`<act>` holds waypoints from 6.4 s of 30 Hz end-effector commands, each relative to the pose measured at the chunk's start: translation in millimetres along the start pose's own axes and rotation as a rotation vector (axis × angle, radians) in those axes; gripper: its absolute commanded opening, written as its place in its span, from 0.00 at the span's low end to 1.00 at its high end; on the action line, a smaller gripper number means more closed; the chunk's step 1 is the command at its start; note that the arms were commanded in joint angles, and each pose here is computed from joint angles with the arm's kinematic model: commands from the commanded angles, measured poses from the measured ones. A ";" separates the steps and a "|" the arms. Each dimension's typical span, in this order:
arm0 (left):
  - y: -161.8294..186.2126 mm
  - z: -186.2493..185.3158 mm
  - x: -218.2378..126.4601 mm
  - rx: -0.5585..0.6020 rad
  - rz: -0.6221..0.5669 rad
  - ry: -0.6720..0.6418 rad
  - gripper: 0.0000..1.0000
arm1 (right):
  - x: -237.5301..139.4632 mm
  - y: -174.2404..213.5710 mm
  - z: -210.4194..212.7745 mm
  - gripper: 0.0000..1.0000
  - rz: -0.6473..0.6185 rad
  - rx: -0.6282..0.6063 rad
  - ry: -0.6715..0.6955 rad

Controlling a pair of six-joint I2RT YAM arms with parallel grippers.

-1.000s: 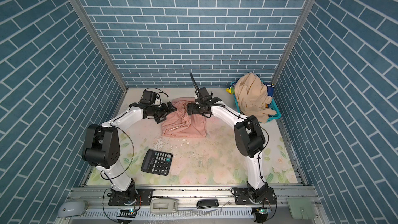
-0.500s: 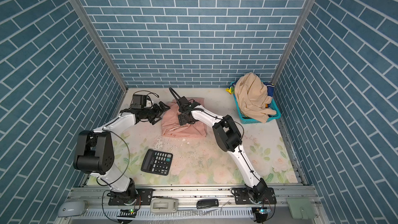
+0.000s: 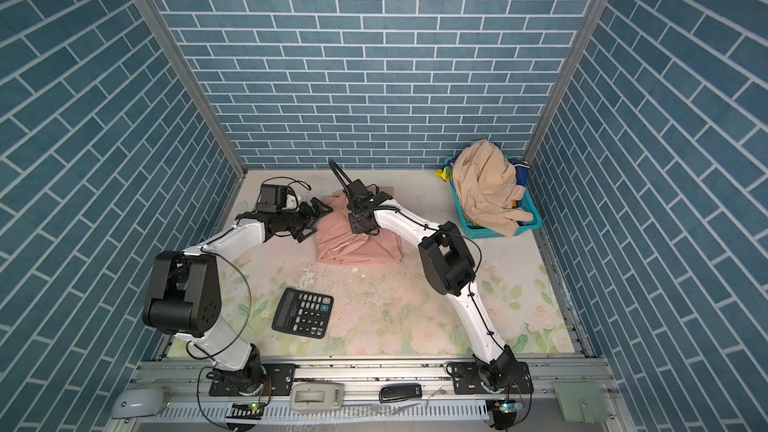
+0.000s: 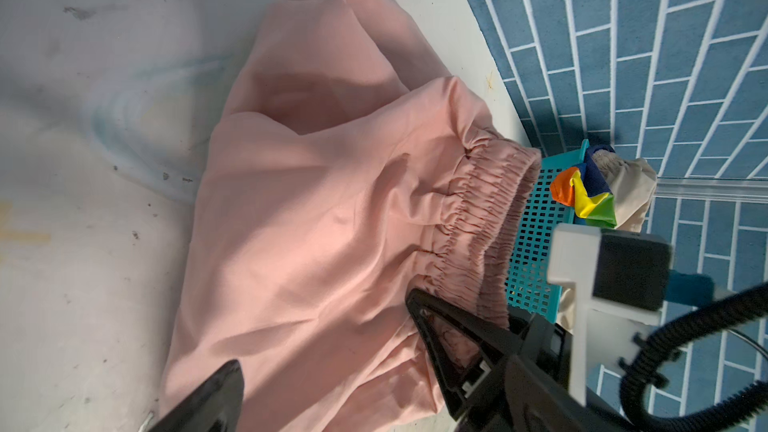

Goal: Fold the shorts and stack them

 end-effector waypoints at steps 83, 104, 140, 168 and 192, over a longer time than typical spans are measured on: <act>-99.2 37.7 180.1 -0.166 0.127 -0.003 1.00 | 30.5 115.4 76.7 0.99 -0.036 -0.013 -0.698; -175.2 19.1 99.3 -0.197 -0.020 0.016 1.00 | -40.6 132.0 25.3 0.99 -0.023 -0.104 -0.446; -180.1 21.3 97.6 -0.209 -0.021 0.093 1.00 | 53.2 -9.2 98.6 0.99 -0.147 -0.196 -0.051; -186.5 97.4 97.8 -0.321 -0.040 -0.020 1.00 | 70.2 97.2 -5.4 0.86 0.094 -0.202 0.091; -206.1 76.0 41.5 -0.326 -0.087 0.032 0.99 | 28.6 111.8 -46.1 0.85 0.081 -0.069 0.042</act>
Point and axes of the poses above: each gripper's point midway between its finger pads, its own x axis out along the fingers, its own z axis along the line the jaws close on, y = z × x, the point moved 4 cm from there along -x, back along the fingers, and after that the axes turned 9 degrees about -x, right-handed, at the moved point
